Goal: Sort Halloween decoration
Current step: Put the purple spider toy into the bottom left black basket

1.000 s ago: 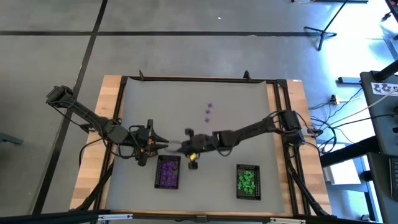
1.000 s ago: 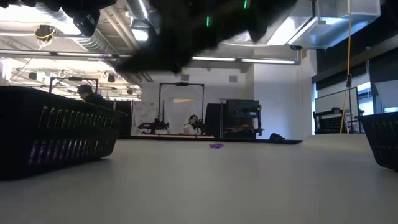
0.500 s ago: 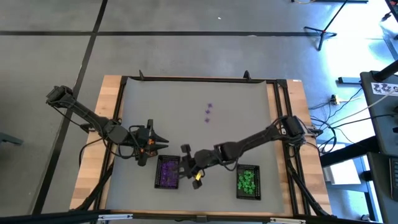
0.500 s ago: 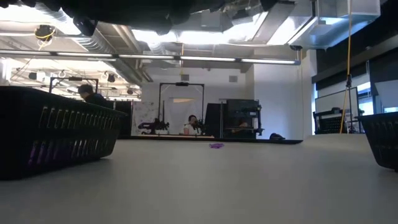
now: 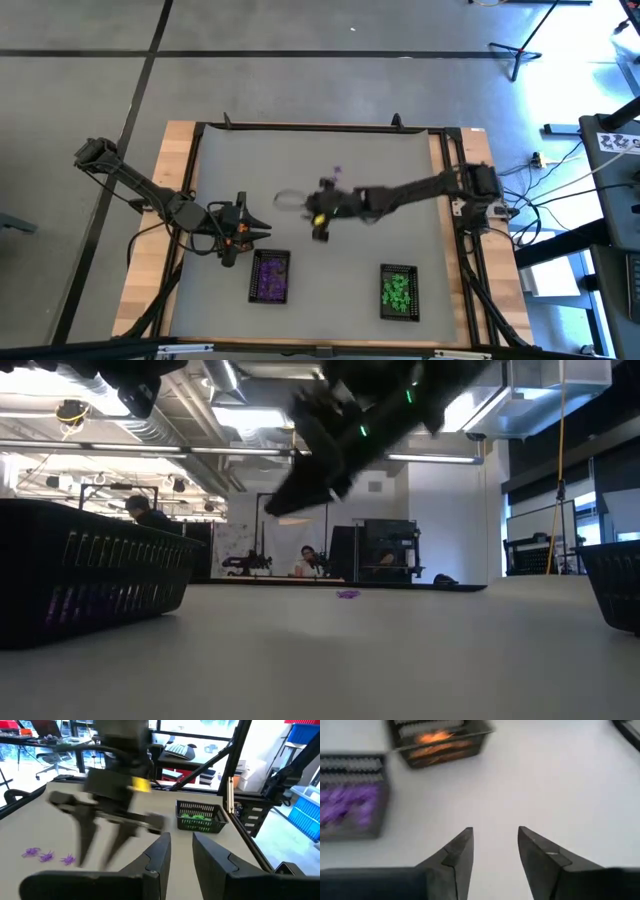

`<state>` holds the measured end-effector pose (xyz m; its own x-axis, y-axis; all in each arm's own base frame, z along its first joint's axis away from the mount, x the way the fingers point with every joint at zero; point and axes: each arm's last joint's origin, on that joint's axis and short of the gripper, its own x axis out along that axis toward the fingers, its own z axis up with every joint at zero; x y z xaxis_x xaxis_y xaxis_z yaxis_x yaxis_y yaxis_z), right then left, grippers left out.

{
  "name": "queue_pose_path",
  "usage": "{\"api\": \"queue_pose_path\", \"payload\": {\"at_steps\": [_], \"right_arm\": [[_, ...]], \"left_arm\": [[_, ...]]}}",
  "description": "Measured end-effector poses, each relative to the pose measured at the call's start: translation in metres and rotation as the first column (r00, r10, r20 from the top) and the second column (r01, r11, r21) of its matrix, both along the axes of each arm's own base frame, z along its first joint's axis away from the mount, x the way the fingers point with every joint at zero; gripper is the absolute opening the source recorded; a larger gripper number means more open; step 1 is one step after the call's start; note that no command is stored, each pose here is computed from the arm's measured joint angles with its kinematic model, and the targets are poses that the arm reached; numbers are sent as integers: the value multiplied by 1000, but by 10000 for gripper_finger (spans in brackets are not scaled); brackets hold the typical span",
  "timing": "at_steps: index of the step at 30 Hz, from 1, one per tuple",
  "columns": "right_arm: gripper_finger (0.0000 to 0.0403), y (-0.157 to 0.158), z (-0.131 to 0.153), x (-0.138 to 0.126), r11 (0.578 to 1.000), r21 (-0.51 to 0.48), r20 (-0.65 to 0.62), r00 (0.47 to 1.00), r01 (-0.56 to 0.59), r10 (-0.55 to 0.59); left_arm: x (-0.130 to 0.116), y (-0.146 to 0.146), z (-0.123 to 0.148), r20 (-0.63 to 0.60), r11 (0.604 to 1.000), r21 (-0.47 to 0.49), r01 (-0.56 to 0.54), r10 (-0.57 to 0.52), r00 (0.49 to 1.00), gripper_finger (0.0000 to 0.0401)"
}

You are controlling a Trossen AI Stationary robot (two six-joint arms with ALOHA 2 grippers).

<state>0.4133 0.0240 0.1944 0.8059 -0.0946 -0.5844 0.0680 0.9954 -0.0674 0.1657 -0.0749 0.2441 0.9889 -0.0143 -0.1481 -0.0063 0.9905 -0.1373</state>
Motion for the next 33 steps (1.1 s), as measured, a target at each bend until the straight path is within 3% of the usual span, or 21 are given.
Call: {"api": "queue_pose_path", "payload": {"at_steps": [6, 12, 17, 27, 33], "right_arm": [[122, -54, -27, -51, 981, 103, 129, 976, 164, -176], [113, -77, -45, -76, 916, 74, 106, 910, 395, -401], [113, -80, -55, -80, 891, 92, -9, 896, 444, -445], [113, -80, -71, -70, 899, 102, -48, 904, 427, -424], [113, -80, -87, -60, 901, 85, -161, 898, 426, -409]], "left_arm": [[0, 0, 0, -1, 1000, 0, 0, 0, 1000, 75], [0, 0, 0, -1, 1000, 1, 0, 0, 1000, 75], [0, 0, 0, 0, 1000, 0, 0, 0, 1000, 75], [0, 0, 0, 0, 1000, 0, 0, 0, 1000, 75], [0, 0, 0, -1, 1000, 0, 0, 0, 1000, 75]]}}
